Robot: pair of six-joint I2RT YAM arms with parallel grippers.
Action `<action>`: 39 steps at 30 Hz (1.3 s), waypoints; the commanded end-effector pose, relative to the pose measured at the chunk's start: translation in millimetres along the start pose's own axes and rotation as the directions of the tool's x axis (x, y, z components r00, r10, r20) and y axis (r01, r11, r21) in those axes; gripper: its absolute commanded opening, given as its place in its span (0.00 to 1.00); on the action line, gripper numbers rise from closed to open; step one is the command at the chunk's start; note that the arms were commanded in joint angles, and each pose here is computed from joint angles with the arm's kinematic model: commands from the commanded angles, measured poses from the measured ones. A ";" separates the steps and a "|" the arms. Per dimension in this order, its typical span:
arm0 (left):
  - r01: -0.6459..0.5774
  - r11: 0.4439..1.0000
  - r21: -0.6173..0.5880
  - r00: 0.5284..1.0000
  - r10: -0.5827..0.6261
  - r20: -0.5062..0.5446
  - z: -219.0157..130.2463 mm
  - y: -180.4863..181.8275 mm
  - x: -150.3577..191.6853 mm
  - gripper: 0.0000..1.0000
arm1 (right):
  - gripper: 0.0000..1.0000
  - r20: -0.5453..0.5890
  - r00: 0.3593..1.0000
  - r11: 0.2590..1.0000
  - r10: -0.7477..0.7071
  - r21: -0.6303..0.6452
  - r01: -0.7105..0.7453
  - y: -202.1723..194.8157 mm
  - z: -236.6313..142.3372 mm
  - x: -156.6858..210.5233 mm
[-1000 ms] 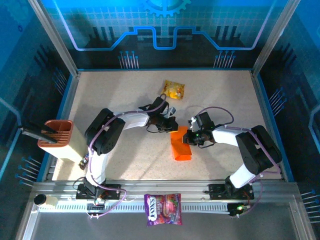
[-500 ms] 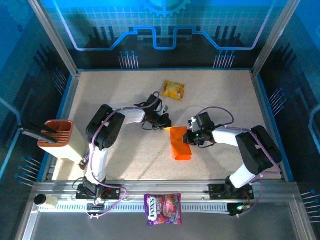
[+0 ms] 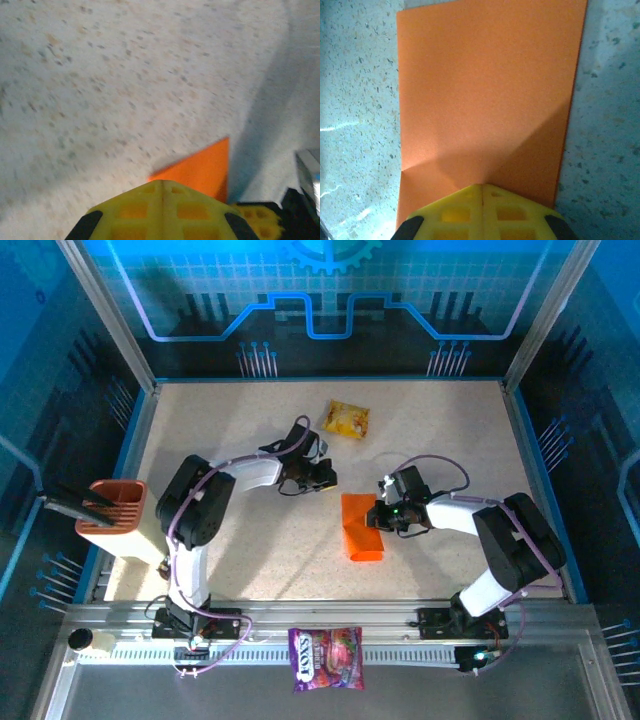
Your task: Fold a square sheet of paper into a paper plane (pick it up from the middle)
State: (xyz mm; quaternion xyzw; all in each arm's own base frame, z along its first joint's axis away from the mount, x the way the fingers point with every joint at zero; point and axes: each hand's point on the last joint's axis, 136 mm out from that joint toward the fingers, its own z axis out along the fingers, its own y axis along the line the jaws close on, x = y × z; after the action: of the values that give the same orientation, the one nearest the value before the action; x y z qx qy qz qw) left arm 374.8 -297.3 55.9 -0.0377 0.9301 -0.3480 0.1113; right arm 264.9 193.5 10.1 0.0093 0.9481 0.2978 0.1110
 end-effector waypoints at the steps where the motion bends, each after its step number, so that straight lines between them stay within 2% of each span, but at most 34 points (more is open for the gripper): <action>1: -0.051 0.998 0.037 0.998 0.052 -0.019 -8.2 -30.1 28.8 0.00 | 0.00 -0.080 0.992 0.985 0.097 0.150 -0.084 -42.0 1.3 32.8; 7: -0.047 0.985 0.164 0.983 0.075 -0.168 7.1 -52.3 84.3 0.00 | 0.00 -0.073 0.992 0.984 0.098 0.159 -0.086 -43.8 0.4 32.5; 10: -0.079 0.985 0.156 0.969 0.113 -0.222 14.1 -54.8 103.0 0.00 | 0.00 -0.072 0.993 0.984 0.097 0.160 -0.084 -43.6 0.3 32.0; 13: -0.063 0.987 0.146 0.963 0.098 -0.250 20.9 -48.3 110.5 0.00 | 0.00 -0.071 0.993 0.983 0.099 0.163 -0.087 -44.3 0.3 32.0; 19: -0.058 0.996 0.073 0.956 0.076 -0.283 32.6 -16.9 124.3 0.00 | 0.00 -0.073 0.992 0.983 0.099 0.165 -0.086 -44.5 0.4 31.9; 28: -0.090 0.989 -0.118 0.953 0.051 -0.298 32.3 54.5 153.7 0.00 | 0.00 -0.070 0.992 0.982 0.103 0.165 -0.090 -44.9 -0.1 31.7; 32: -0.099 0.990 -0.104 0.963 0.069 -0.260 18.7 41.4 146.8 0.00 | 0.00 -0.070 0.992 0.982 0.102 0.164 -0.089 -44.7 -0.3 31.5; 35: -0.131 0.988 -0.082 0.968 0.110 -0.224 3.6 16.1 136.2 0.00 | 0.00 -0.071 0.992 0.982 0.102 0.165 -0.089 -45.1 0.2 32.0; 39: -0.120 0.993 0.009 0.974 0.119 -0.193 -2.2 -20.8 132.7 0.00 | 0.00 -0.071 0.992 0.981 0.106 0.171 -0.092 -46.2 0.4 31.7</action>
State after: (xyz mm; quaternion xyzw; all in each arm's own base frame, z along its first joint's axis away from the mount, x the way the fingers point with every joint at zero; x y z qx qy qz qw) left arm 247.9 -322.3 27.6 0.0497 0.9407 -0.3336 0.0350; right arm 264.4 192.6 10.0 0.0121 0.9478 0.2984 0.1118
